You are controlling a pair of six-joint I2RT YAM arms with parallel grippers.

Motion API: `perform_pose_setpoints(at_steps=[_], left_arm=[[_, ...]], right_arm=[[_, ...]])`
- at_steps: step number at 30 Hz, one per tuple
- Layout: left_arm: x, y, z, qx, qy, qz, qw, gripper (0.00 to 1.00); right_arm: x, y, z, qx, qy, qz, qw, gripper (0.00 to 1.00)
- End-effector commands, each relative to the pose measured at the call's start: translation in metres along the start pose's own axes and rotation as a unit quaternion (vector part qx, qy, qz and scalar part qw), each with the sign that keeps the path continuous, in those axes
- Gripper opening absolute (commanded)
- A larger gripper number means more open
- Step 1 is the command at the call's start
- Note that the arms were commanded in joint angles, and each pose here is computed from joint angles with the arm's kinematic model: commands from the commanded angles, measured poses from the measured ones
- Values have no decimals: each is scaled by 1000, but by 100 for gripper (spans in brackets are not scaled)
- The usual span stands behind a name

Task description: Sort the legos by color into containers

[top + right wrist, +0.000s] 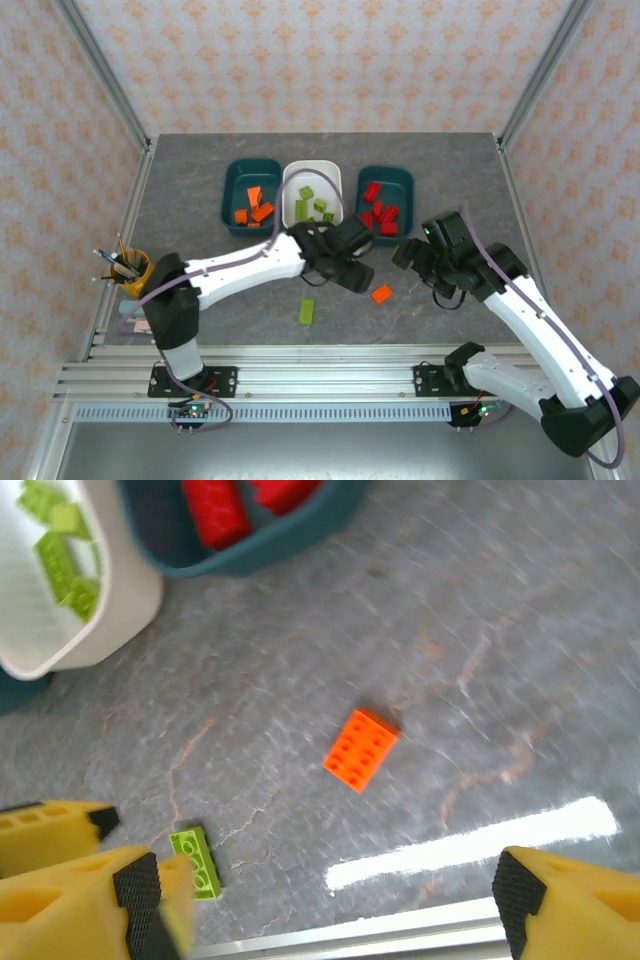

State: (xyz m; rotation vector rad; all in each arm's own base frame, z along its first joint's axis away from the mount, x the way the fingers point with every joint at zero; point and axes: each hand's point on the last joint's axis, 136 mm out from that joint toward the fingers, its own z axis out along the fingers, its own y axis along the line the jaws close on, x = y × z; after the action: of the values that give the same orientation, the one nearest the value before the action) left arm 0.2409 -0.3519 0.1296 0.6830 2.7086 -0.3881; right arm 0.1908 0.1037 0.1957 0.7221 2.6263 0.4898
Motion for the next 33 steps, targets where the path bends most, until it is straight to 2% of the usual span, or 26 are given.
perform_pose_setpoints(at_steps=[1,6,13,18,20,27,29,33], left_arm=[[-8,-19,27,-19,-12,50,999,73],[-7,-34,70,-51,16,74,996,78],[-10,-37,105,-65,33,81,994,77],[-2,-41,123,-56,54,83,994,66],[-2,-42,127,-51,57,80,994,58],[-7,-40,125,-64,51,74,994,39],[-15,-35,116,-69,40,61,995,37],[-42,-9,79,-62,5,-12,998,36]], right_arm=[[14,-38,-15,36,-3,107,994,88],[12,-44,-33,-9,-35,177,984,86],[7,-48,-49,-30,-63,178,982,87],[5,-46,-53,-35,-68,165,983,87],[4,-46,-53,-36,-70,163,983,87],[1,-41,-52,-44,-75,155,984,86],[-2,-37,-54,-50,-79,148,985,86],[-12,-13,-60,-95,-92,111,985,86]])
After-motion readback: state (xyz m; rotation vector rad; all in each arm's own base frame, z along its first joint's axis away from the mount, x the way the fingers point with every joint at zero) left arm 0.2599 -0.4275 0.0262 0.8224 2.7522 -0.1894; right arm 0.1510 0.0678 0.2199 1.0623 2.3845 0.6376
